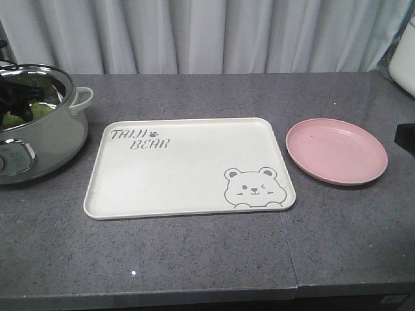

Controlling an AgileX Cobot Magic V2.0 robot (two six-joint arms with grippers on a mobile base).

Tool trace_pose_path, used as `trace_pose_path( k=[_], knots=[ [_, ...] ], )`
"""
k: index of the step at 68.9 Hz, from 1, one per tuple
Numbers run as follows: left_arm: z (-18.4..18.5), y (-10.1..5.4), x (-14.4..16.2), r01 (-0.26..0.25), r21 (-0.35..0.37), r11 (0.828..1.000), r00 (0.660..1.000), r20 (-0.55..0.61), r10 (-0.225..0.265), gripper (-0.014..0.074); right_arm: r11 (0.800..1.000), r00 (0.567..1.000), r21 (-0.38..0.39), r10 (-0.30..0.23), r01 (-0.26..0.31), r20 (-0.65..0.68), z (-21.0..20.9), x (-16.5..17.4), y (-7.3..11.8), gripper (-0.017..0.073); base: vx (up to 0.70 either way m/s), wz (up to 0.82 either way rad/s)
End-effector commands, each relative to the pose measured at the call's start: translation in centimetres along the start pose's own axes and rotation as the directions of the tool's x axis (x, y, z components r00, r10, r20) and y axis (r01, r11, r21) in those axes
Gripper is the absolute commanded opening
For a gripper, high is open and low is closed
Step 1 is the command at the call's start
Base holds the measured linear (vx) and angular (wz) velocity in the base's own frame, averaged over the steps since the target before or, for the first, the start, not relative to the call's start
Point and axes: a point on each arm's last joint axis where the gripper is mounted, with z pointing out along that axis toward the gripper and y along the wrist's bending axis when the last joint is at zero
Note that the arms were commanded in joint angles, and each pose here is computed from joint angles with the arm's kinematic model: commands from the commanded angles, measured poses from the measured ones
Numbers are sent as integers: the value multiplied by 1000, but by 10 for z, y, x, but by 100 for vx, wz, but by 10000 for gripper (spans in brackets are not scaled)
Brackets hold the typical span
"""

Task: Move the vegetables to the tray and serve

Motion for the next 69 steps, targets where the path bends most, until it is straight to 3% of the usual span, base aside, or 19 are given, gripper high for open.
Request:
trace_pose_path(
  k=[1,28,37,49,57,69],
  knots=[
    [-25,-2,-8,0,11,1000,997,84,-1,427,1000,996,0,-3,3,91,-7,-14,1,590,0,0],
    [9,-1,1,2,5,1000,998,-58,-2,406,1000,996,-18,5,-4,87,-7,-14,2,590,0,0],
    [10,-1,3,3,5,1000,997,-75,-2,285,1000,996,-18,4,-2,87,-7,-14,2,590,0,0],
    [10,-1,3,-11,6,1000,997,-82,11,-1,1000,996,-18,4,-2,87,-7,-14,2,590,0,0],
    [7,-1,3,-20,14,1000,997,-76,21,-8,1000,996,-18,0,2,84,-7,-13,2,590,0,0],
    [-17,-2,-2,-23,14,1000,1000,4,22,-7,998,996,-19,-51,52,74,-6,-13,3,590,0,0]
  ],
)
